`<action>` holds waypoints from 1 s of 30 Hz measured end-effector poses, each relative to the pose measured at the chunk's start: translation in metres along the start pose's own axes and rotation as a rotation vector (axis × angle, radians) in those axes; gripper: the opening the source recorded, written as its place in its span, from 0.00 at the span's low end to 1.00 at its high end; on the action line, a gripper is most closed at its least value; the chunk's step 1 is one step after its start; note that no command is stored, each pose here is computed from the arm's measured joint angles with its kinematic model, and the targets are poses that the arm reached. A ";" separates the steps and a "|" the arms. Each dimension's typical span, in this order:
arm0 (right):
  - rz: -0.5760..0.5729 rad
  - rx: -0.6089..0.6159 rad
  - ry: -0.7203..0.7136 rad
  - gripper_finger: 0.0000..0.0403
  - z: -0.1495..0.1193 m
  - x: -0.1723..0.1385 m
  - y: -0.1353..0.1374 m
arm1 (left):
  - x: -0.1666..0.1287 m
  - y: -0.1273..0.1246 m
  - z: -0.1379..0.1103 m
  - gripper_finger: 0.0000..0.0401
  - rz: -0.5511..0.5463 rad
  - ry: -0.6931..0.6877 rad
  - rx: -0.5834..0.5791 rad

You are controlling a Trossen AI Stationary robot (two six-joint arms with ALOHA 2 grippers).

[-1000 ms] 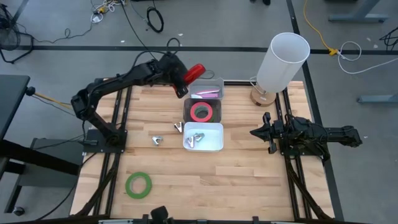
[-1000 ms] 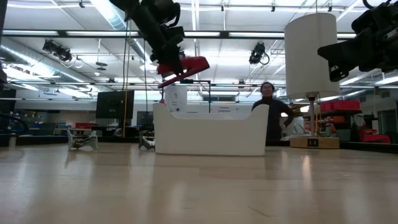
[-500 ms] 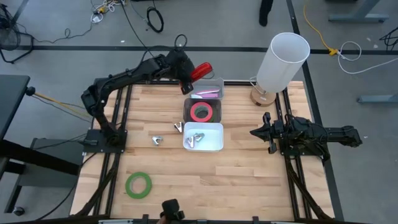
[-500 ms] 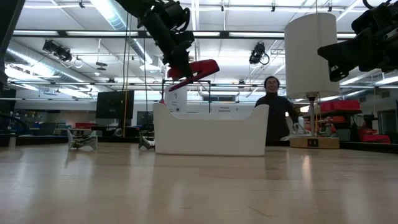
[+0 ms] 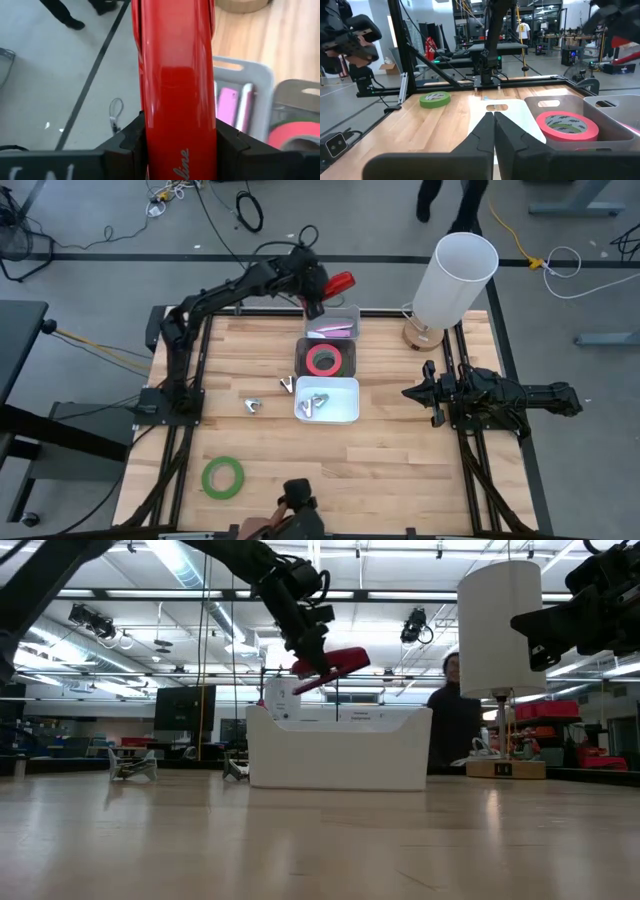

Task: Pick and place Stapler, Stapler remover, tape
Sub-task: Put the red stapler in the gray bin

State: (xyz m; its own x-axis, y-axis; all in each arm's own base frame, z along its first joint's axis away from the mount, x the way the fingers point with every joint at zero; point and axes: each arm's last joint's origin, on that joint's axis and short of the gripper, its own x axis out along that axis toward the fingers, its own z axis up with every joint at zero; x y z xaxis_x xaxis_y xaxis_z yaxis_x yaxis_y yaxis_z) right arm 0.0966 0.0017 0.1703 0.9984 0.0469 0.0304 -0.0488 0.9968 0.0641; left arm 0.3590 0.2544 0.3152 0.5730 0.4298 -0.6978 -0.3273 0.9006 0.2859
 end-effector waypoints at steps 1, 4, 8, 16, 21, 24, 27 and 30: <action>0.000 0.000 0.000 0.03 0.000 0.000 0.000 | 0.004 0.001 0.000 0.39 0.002 0.005 0.010; 0.000 0.000 0.000 0.03 0.000 0.000 0.000 | 0.017 0.003 -0.003 0.38 -0.010 0.023 0.031; 0.000 0.000 0.000 0.03 0.000 0.000 0.000 | 0.034 0.000 -0.009 0.38 -0.075 0.037 0.038; 0.000 0.000 0.000 0.03 0.000 0.000 0.000 | 0.072 -0.010 -0.026 0.38 -0.179 0.091 0.054; 0.000 0.000 0.000 0.03 0.000 0.000 0.000 | 0.093 -0.015 -0.038 0.39 -0.203 0.147 0.084; 0.000 0.000 0.000 0.03 0.000 0.000 0.000 | 0.102 -0.017 -0.043 0.39 -0.214 0.161 0.114; 0.000 0.000 0.000 0.03 0.000 0.000 0.000 | 0.107 -0.019 -0.047 0.39 -0.225 0.176 0.130; 0.000 0.000 0.000 0.03 0.000 0.000 0.000 | 0.111 -0.021 -0.048 0.39 -0.248 0.173 0.132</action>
State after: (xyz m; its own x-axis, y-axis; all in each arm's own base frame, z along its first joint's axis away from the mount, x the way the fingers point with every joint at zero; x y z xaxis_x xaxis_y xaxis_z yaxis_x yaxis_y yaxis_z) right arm 0.0966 0.0017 0.1703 0.9984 0.0473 0.0303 -0.0491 0.9968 0.0637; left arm 0.3931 0.2801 0.2002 0.4830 0.1894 -0.8549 -0.0871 0.9819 0.1684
